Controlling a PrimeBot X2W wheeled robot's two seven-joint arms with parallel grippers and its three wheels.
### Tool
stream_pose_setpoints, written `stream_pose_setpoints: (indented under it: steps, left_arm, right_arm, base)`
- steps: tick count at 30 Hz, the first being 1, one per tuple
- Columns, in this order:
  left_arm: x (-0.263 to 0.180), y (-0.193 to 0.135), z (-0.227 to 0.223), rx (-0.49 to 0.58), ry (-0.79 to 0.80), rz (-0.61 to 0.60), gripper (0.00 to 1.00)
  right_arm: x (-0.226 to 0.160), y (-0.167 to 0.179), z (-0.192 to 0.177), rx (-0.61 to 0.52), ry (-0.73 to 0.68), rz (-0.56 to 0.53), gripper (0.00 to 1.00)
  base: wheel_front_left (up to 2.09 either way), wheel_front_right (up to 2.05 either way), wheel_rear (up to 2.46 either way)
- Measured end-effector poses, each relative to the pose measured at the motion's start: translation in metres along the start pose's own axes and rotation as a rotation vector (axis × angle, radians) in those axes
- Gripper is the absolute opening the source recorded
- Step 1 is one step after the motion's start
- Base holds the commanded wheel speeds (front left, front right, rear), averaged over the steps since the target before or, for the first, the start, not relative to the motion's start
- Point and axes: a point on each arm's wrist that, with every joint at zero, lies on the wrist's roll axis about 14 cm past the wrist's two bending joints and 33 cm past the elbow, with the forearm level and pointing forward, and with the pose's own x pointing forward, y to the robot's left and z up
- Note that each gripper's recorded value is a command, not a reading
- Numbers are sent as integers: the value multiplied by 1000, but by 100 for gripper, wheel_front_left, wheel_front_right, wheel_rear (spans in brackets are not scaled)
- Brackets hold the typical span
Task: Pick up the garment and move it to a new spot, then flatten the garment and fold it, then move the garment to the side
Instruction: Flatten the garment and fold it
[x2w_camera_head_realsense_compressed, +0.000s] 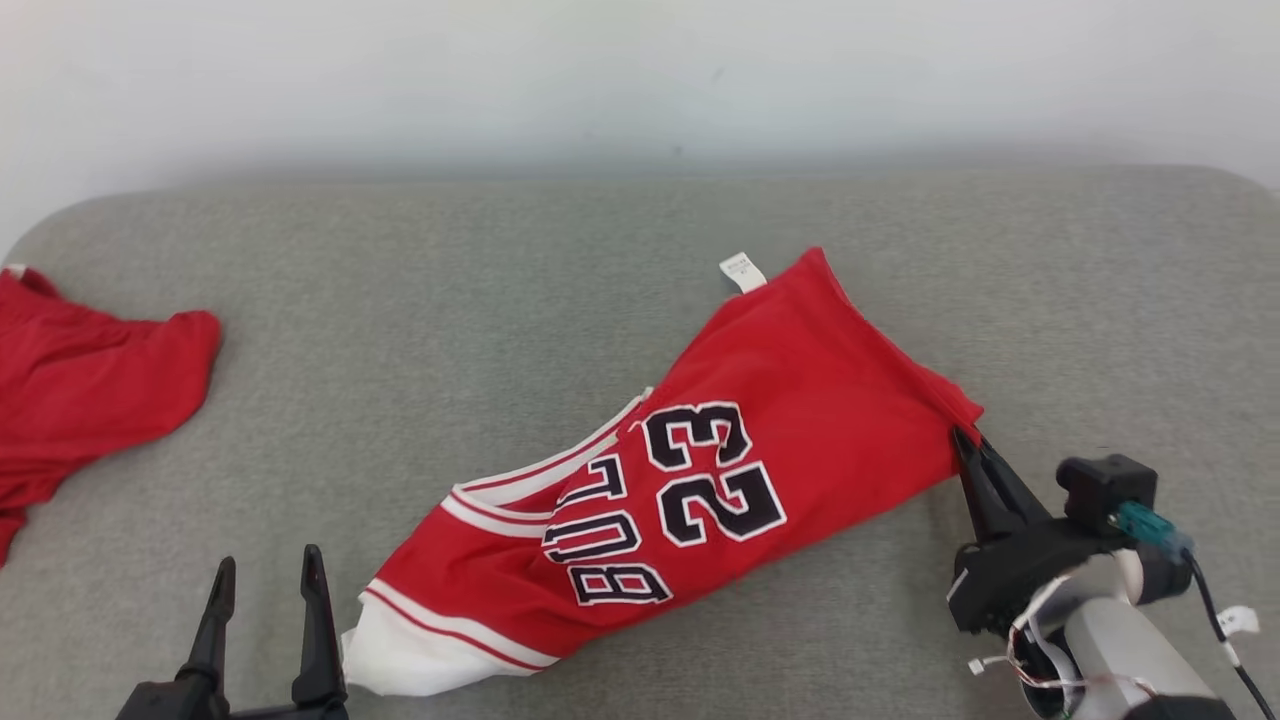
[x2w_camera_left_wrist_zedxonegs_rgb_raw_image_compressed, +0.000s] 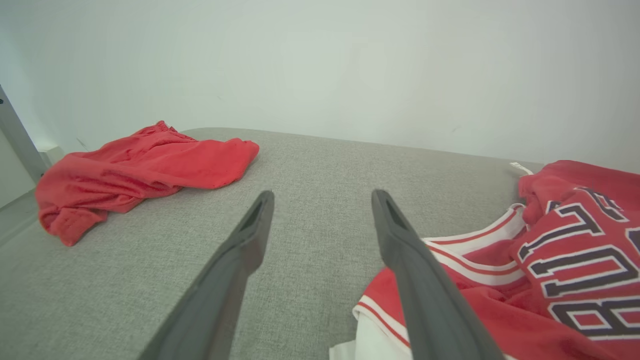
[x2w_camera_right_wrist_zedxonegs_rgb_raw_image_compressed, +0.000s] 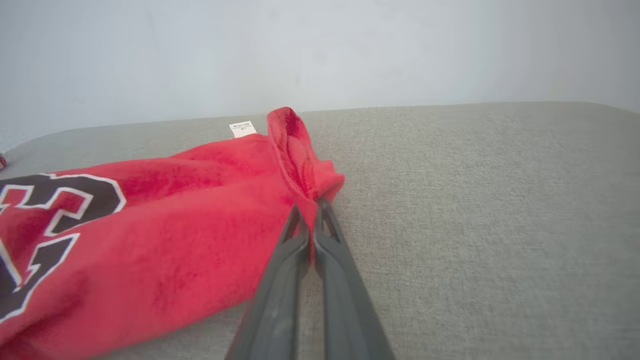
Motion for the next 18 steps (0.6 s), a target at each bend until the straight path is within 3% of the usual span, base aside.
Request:
stream_pose_setpoints:
  steps: [11,17,18]
  left_arm:
    - [11,-33,-3,-19,3,-94,100]
    - [9,-35,-2,-20,2,-94,100]
    - [8,-34,-2,-22,1,-92,100]
  right_arm:
    - [-68,-27,19,88,-13,-99,0]
    - [-88,-13,13,164,36,-108,0]
    - [-91,-12,11,170,46,-111,9]
  base:
    - [0,0,0]
    - [0,0,0]
    - [0,0,0]
